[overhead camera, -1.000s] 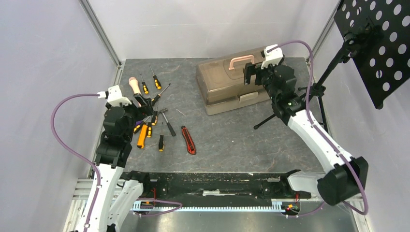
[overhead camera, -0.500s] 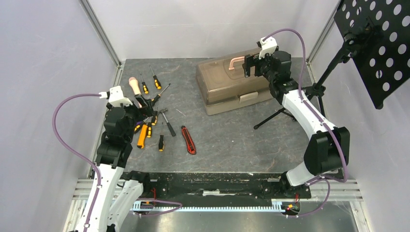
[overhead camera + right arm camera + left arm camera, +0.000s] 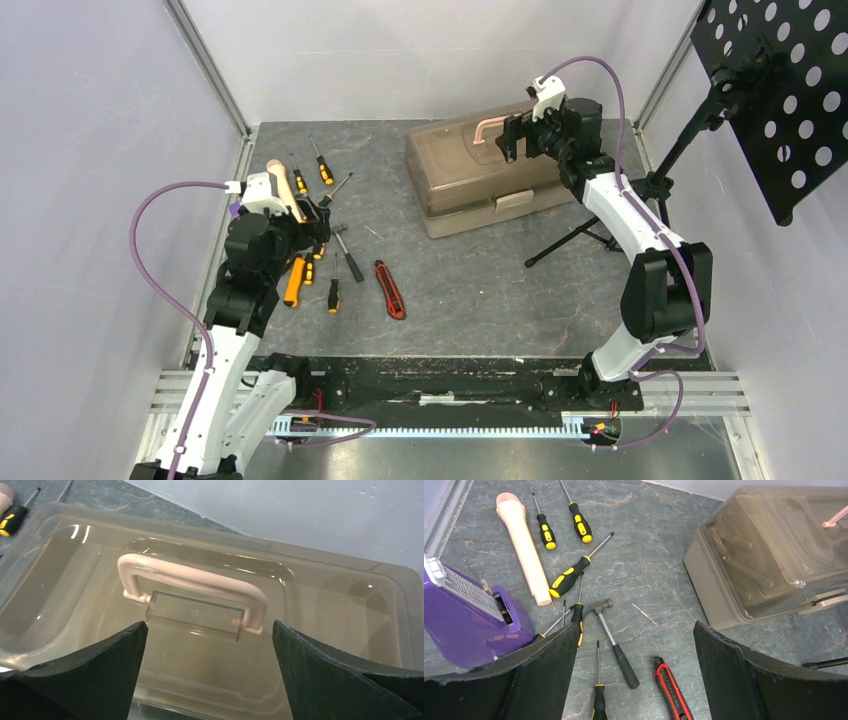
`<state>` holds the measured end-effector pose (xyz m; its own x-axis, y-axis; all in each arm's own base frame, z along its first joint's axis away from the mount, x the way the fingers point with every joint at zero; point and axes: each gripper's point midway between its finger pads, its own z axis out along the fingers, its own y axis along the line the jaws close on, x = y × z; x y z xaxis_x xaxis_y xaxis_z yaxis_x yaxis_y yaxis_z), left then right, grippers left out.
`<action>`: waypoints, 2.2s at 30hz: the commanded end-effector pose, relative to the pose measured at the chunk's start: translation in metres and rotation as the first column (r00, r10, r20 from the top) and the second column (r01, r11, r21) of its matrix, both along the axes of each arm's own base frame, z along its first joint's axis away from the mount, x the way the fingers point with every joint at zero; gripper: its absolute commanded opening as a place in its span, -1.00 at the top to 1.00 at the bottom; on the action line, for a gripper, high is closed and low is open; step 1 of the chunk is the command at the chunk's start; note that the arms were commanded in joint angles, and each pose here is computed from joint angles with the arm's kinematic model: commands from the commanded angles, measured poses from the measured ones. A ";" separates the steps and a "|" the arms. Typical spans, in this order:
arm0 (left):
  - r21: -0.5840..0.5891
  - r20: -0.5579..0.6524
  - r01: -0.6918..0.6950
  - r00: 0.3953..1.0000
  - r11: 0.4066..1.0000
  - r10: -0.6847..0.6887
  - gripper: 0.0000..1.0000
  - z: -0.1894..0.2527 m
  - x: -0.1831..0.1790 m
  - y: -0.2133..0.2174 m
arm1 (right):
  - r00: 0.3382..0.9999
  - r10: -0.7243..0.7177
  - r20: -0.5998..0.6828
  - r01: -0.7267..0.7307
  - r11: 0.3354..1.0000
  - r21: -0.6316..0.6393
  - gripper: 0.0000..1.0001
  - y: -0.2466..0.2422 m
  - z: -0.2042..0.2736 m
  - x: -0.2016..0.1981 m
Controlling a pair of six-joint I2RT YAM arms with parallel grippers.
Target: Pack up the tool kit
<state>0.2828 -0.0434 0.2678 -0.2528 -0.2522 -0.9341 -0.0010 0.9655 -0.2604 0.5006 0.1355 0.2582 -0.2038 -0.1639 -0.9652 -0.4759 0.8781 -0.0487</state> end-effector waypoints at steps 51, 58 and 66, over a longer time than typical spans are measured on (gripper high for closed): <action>0.037 0.054 0.002 0.999 0.999 -0.004 -0.81 0.011 0.000 0.002 | 0.939 0.217 -0.268 -0.138 0.948 0.286 -0.96 0.265 -0.054 -0.092; 0.035 0.037 0.007 0.999 0.999 -0.008 -0.81 0.007 0.004 0.001 | 0.912 0.383 -0.149 -0.329 0.897 0.294 -0.96 0.304 0.002 -0.104; -0.150 -0.107 0.090 0.989 0.984 -0.107 -0.79 0.004 0.029 -0.037 | 0.979 0.201 -0.045 -0.189 0.963 0.191 -0.96 0.158 0.056 -0.080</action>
